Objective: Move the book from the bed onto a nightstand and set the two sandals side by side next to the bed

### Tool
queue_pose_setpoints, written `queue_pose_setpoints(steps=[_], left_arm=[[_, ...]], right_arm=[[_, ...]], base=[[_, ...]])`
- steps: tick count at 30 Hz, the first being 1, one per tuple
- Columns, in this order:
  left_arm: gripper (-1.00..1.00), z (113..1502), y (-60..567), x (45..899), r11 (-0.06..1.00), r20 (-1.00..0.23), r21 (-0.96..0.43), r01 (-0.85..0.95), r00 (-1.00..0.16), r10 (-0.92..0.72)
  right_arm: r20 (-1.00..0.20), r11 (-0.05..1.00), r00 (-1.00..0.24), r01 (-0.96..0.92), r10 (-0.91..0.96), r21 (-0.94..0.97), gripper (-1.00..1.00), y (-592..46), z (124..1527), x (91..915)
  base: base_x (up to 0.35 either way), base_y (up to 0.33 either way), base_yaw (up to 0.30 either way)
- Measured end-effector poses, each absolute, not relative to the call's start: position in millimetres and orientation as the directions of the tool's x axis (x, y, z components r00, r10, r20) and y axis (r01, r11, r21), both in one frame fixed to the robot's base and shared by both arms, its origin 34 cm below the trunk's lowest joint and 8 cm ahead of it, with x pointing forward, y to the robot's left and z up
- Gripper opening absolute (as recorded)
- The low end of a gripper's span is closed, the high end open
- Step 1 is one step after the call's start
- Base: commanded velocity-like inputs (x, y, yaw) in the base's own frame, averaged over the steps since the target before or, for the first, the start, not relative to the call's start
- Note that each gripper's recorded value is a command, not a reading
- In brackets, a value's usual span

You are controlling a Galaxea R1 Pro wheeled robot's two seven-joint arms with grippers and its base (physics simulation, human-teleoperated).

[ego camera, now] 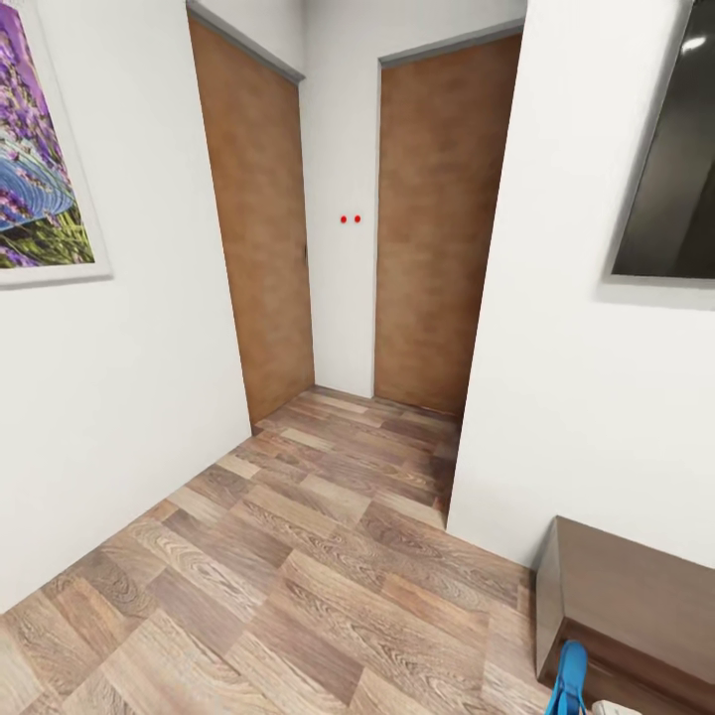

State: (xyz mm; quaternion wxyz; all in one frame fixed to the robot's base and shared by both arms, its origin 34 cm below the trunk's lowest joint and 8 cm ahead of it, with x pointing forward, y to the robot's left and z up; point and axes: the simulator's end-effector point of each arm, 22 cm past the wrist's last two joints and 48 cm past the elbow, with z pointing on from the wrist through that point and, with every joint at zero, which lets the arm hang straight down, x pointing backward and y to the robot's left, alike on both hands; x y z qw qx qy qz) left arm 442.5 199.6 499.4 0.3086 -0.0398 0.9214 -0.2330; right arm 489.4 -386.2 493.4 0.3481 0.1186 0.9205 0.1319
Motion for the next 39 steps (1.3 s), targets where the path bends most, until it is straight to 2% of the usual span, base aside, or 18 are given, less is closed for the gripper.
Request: queue_pose_setpoints(steps=[6, 23, 39], left_arm=[[1.00, 500.6, 196.8, 440.7, 0.924, -0.590, -0.372, 0.088, -0.791, -0.162], [1.00, 511.6, 196.3, 443.9, 0.926, -0.600, -0.368, 0.090, -0.783, -0.162], [1.00, 512.2, 195.6, 444.2, 0.925, -0.601, -0.370, 0.092, -0.783, -0.162]], right_arm=[[-0.610, 0.938, -0.730, 0.129, 0.310, 0.322, -1.00, -386.4, 504.3, 490.6], [-0.614, 0.938, -0.727, 0.120, 0.307, 0.326, -1.00, -384.9, 515.5, 493.2], [-0.615, 0.938, -0.727, 0.120, 0.306, 0.325, -1.00, -385.2, 515.7, 493.2]], base=[[0.000, 0.000, 0.000], [0.000, 0.000, -0.007], [0.000, 0.000, -0.248]])
